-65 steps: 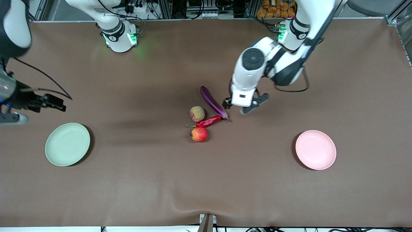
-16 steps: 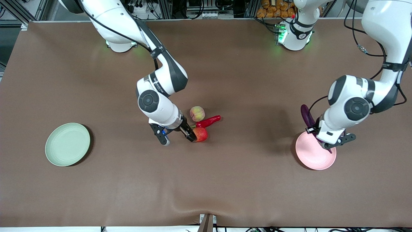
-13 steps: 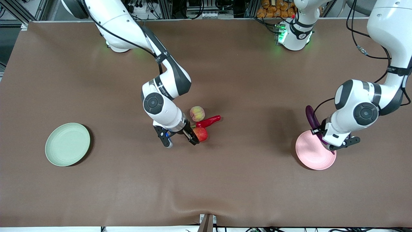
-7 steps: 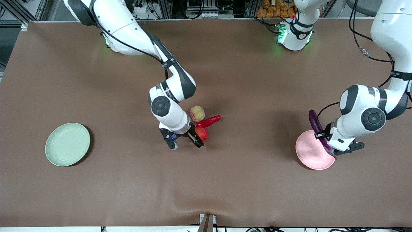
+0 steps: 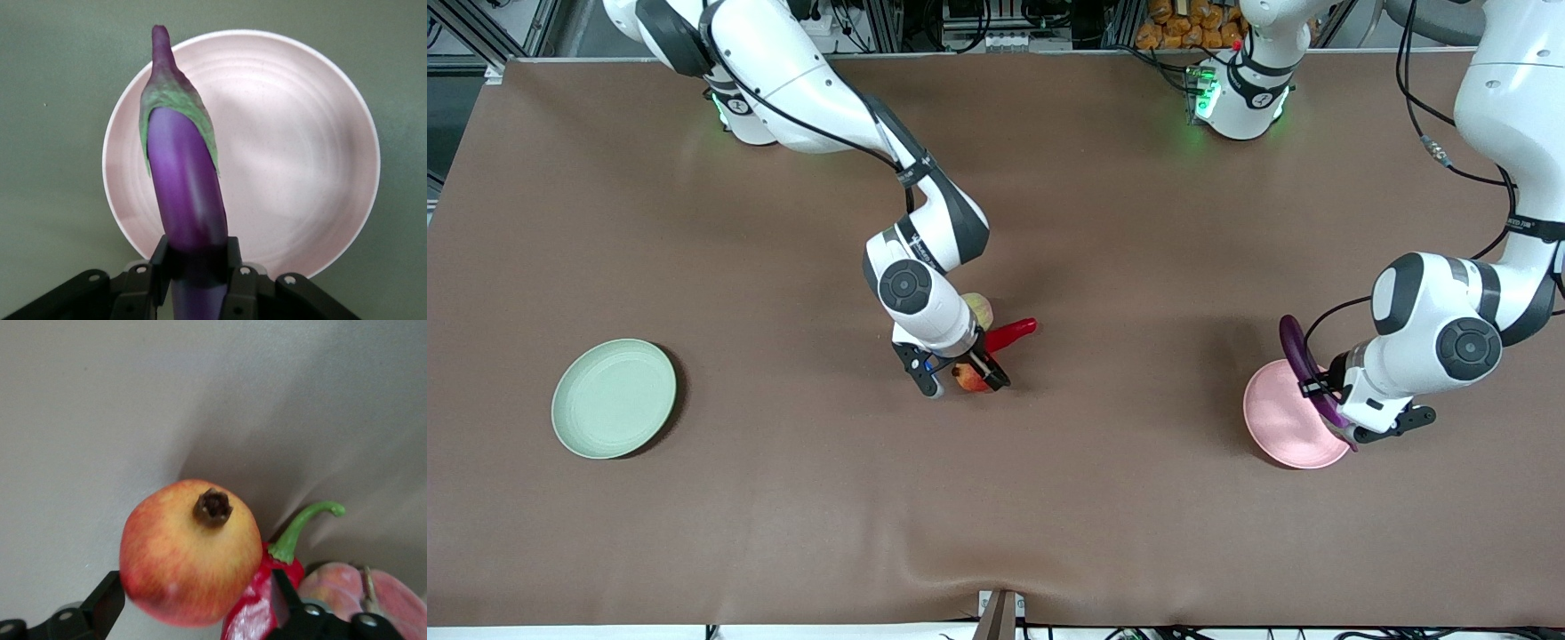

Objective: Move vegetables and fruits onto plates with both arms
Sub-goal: 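Lower the eggplant onto the pink plate while the right gripper grasps the pomegranate, then carry the pomegranate to the green plate with the right gripper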

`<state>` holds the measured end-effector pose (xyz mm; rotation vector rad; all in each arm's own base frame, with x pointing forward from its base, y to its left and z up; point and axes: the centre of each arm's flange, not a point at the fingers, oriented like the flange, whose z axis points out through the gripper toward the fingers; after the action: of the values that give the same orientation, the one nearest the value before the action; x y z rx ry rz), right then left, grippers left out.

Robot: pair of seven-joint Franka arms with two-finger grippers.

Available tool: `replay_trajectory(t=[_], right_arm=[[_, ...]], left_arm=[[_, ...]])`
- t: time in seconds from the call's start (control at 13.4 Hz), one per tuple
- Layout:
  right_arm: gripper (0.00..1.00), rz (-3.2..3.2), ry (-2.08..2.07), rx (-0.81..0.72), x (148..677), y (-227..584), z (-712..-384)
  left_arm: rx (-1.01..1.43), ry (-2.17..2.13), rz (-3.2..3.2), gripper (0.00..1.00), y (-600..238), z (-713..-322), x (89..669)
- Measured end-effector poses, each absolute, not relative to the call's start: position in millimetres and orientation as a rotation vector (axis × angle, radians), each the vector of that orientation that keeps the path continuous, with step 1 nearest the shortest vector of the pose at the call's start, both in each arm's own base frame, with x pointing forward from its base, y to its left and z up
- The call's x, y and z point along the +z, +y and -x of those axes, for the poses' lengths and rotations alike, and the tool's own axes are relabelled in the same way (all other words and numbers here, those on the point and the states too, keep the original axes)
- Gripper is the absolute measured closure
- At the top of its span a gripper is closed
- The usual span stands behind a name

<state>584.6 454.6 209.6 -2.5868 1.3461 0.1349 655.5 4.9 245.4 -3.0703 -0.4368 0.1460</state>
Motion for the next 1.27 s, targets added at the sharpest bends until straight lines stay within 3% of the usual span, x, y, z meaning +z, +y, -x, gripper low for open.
replay_trajectory(t=[0.07, 0.52, 0.82, 0.89, 1.27], right_arm=[[0.19, 2.583, 1.349, 0.131, 212, 454, -587], [0.21, 2.564, 1.377, 0.111, 220, 439, -604], [0.21, 2.616, 1.393, 0.223, 273, 428, -629], [0.21, 2.638, 1.382, 0.254, 291, 415, -638], [0.21, 2.825, 1.102, 0.330, 338, 310, -677]], left_arm=[[0.149, -0.440, 3.074, 0.64, 6, -657, 243], [0.188, -0.456, 3.089, 0.64, 9, -661, 221], [0.184, -0.463, 3.092, 0.59, 11, -664, 221], [0.182, -0.464, 3.092, 0.54, 11, -664, 221], [0.167, -0.480, 3.092, 0.01, 17, -667, 225]])
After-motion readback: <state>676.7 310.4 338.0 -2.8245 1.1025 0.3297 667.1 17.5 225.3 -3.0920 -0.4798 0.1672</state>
